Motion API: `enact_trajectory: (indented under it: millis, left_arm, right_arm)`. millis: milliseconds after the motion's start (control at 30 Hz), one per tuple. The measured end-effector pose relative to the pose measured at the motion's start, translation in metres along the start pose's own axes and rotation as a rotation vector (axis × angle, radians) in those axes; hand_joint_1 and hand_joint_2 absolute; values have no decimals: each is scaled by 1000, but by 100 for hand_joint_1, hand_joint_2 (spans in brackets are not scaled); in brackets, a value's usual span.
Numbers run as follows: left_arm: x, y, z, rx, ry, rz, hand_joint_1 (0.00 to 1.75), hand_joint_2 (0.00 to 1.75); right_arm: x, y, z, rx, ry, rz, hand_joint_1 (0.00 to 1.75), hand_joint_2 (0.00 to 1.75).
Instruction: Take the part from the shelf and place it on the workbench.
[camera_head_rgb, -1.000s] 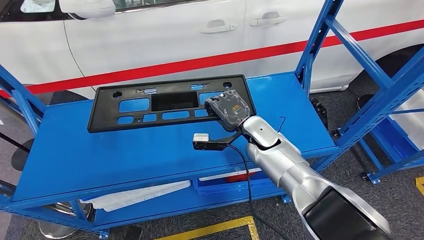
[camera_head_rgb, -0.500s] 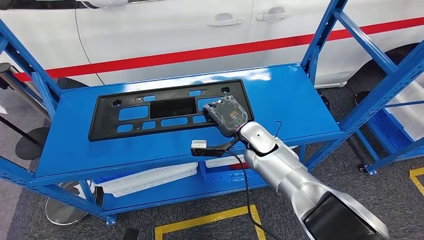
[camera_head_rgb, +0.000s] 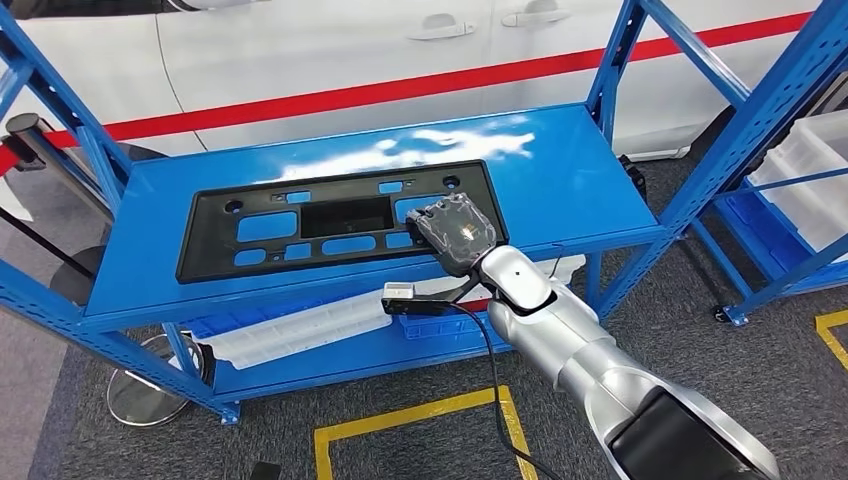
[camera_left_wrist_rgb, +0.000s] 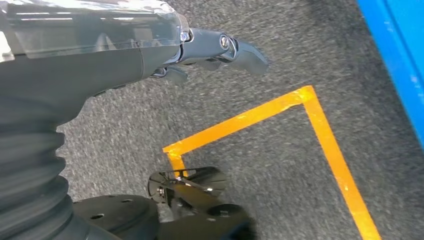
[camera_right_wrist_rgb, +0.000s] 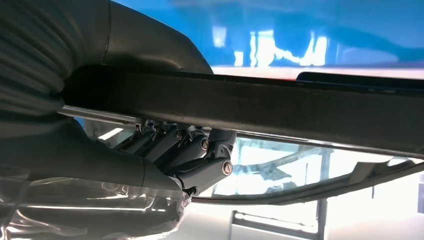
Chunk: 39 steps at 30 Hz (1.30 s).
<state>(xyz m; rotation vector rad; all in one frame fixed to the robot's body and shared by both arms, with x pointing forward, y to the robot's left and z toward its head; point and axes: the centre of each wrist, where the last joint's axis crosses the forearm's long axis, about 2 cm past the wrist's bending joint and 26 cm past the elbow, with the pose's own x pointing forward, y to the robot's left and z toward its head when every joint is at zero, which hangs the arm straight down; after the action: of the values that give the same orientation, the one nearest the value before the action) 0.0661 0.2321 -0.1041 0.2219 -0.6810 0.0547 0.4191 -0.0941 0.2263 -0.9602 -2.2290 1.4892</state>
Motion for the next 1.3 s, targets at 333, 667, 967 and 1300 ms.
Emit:
enact_trajectory:
  millis: [333,667,967,1300]
  left_arm:
    - [1,1,-1,-7,-2,-2,0,175]
    - [2,0,-1,0,4,2,0,175]
    - [-1,1,0,7,14,0,0,175]
    - [2,1,-2,5,4,-5,0,175]
  right_arm:
    - [-7,1,6,13,16,11,175,175]
    - [-15,4,13,13,37,-5,175,175]
    - [-17,6,16,9,45,-3,175,175]
    - [-18,13,25,-23,79,-1,175,175]
